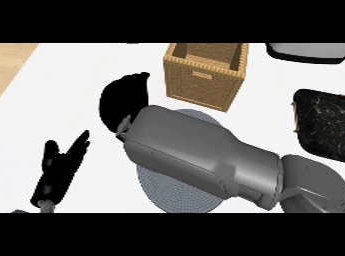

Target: Pick the squash from the placemat and place it in the basket

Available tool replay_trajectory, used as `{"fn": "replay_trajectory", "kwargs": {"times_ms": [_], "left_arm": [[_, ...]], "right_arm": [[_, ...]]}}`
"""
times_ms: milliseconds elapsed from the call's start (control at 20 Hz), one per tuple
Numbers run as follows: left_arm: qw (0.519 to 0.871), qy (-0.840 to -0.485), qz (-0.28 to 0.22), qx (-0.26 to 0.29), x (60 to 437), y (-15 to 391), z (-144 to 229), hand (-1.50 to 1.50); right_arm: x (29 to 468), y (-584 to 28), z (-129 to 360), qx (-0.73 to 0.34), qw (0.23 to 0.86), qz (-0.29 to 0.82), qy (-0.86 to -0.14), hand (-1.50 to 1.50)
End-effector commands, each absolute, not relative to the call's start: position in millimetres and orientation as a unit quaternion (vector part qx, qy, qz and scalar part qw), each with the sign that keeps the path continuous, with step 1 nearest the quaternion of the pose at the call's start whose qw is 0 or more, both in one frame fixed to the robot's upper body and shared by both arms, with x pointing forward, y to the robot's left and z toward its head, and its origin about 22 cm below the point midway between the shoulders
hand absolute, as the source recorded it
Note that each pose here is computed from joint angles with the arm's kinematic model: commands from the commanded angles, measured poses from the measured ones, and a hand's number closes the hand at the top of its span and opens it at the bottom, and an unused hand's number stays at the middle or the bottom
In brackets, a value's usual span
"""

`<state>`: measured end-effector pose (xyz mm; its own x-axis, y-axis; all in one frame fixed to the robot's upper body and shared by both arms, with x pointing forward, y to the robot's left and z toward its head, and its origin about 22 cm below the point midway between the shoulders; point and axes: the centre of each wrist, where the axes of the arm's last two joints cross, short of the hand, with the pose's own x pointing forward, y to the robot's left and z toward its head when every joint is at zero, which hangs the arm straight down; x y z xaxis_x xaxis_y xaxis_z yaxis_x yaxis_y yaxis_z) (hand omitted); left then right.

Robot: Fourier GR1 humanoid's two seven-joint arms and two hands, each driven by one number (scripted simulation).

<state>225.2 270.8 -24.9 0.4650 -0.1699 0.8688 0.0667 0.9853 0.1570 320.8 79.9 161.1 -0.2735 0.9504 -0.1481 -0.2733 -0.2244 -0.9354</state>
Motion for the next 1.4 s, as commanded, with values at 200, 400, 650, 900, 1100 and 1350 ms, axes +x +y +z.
{"fn": "replay_trajectory", "kwargs": {"times_ms": [200, 400, 650, 900, 1100, 1350], "left_arm": [[0.870, -0.486, -0.065, 0.055, 217, 277, -40, 0.00], [0.868, -0.489, -0.063, 0.055, 214, 271, -41, 0.00], [0.869, -0.489, -0.059, 0.054, 221, 274, -35, 0.00], [0.868, -0.487, -0.062, 0.066, 215, 270, -43, 0.00], [0.868, -0.490, -0.051, 0.065, 220, 275, -36, 0.00], [0.866, -0.495, -0.051, 0.052, 207, 267, -47, 0.00]], "right_arm": [[337, 99, 234, -0.412, 0.462, 0.742, -0.257, -1.50], [345, 102, 250, -0.410, 0.464, 0.757, -0.210, -1.50], [348, 107, 267, -0.404, 0.456, 0.772, -0.179, -1.50], [339, 114, 275, -0.390, 0.467, 0.771, -0.188, -1.50], [340, 110, 247, -0.386, 0.491, 0.759, -0.187, -1.50], [334, 106, 216, -0.372, 0.498, 0.760, -0.189, -1.50]]}}
